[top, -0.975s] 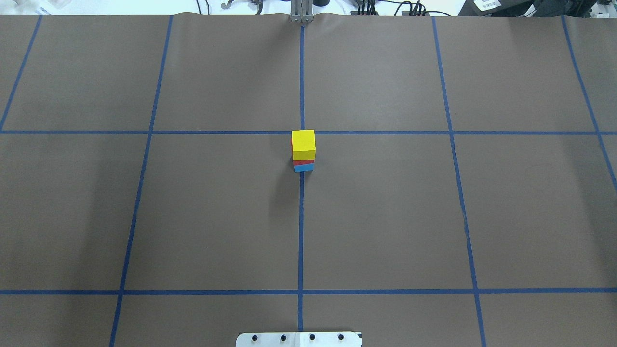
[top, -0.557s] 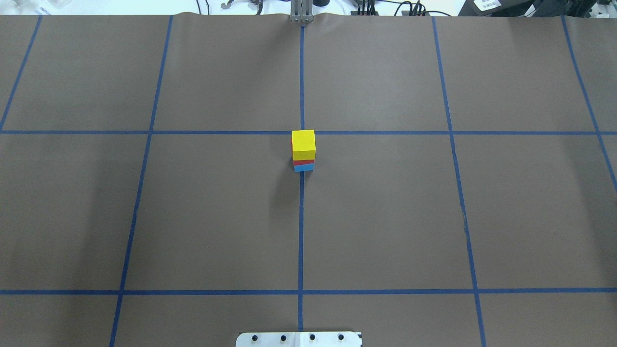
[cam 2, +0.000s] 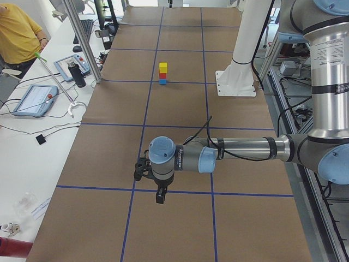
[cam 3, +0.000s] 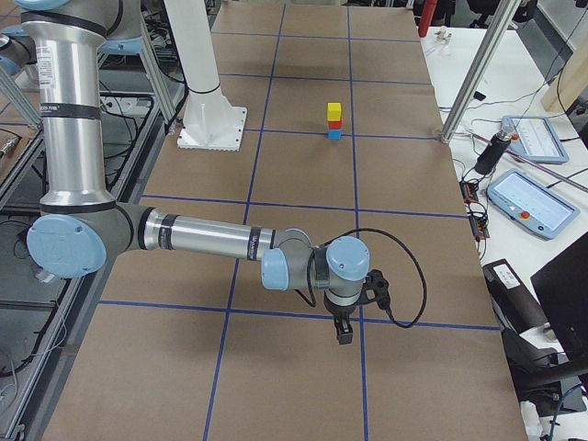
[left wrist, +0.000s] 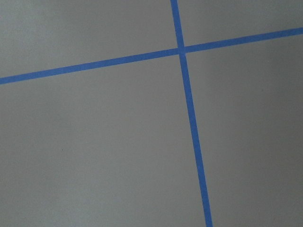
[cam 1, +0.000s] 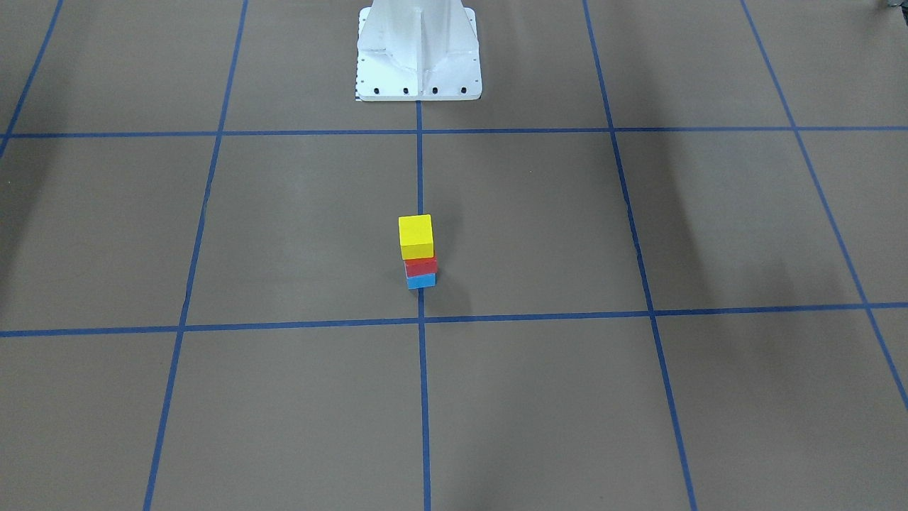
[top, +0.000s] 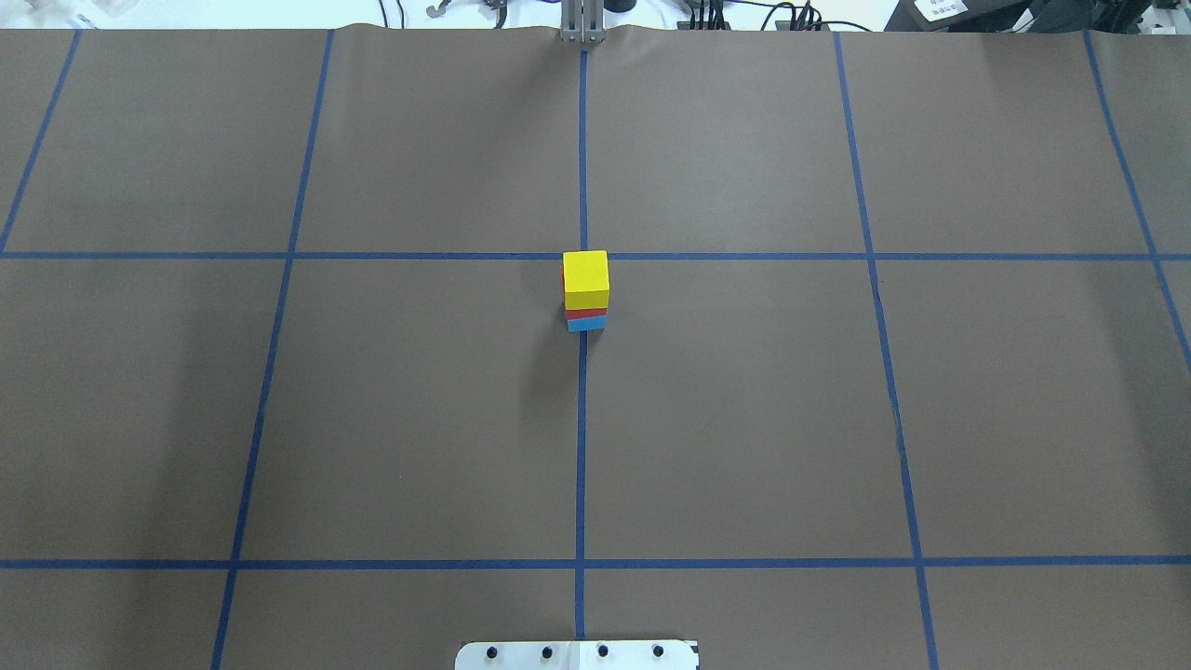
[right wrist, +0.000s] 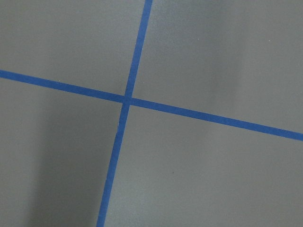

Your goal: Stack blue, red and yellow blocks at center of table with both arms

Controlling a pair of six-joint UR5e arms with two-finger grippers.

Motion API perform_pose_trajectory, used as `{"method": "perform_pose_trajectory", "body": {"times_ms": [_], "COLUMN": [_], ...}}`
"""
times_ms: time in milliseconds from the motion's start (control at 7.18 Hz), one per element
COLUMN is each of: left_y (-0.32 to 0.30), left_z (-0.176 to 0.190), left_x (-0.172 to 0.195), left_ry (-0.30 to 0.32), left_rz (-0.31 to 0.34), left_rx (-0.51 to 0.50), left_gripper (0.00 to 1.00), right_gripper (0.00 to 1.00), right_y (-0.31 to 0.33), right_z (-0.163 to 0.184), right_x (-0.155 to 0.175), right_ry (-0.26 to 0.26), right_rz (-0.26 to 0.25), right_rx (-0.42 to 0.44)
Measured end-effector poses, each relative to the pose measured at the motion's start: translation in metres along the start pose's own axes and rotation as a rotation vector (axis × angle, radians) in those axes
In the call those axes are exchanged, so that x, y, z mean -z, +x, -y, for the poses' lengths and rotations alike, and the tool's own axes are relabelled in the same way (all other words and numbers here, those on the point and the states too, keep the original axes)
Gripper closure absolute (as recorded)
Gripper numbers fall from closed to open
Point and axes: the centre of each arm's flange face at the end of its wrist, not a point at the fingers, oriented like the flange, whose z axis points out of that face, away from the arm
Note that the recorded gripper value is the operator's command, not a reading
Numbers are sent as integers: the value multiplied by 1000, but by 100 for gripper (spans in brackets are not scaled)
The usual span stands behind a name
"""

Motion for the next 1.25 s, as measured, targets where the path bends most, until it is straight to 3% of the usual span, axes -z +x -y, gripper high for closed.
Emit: {"method": "perform_pose_trajectory", "body": {"times_ms": [1254], "left_y": [2], "left_z": [1], "left_x": [1], "left_ry": [3], "left_rz": [0], "left_rx": [-6], "left_gripper": [0], "right_gripper": [0], "right_y": [-2], "right_z": [2], "right_x": [2], "right_ry": [5], "right_rz": [-1], "right_rx": [4]}}
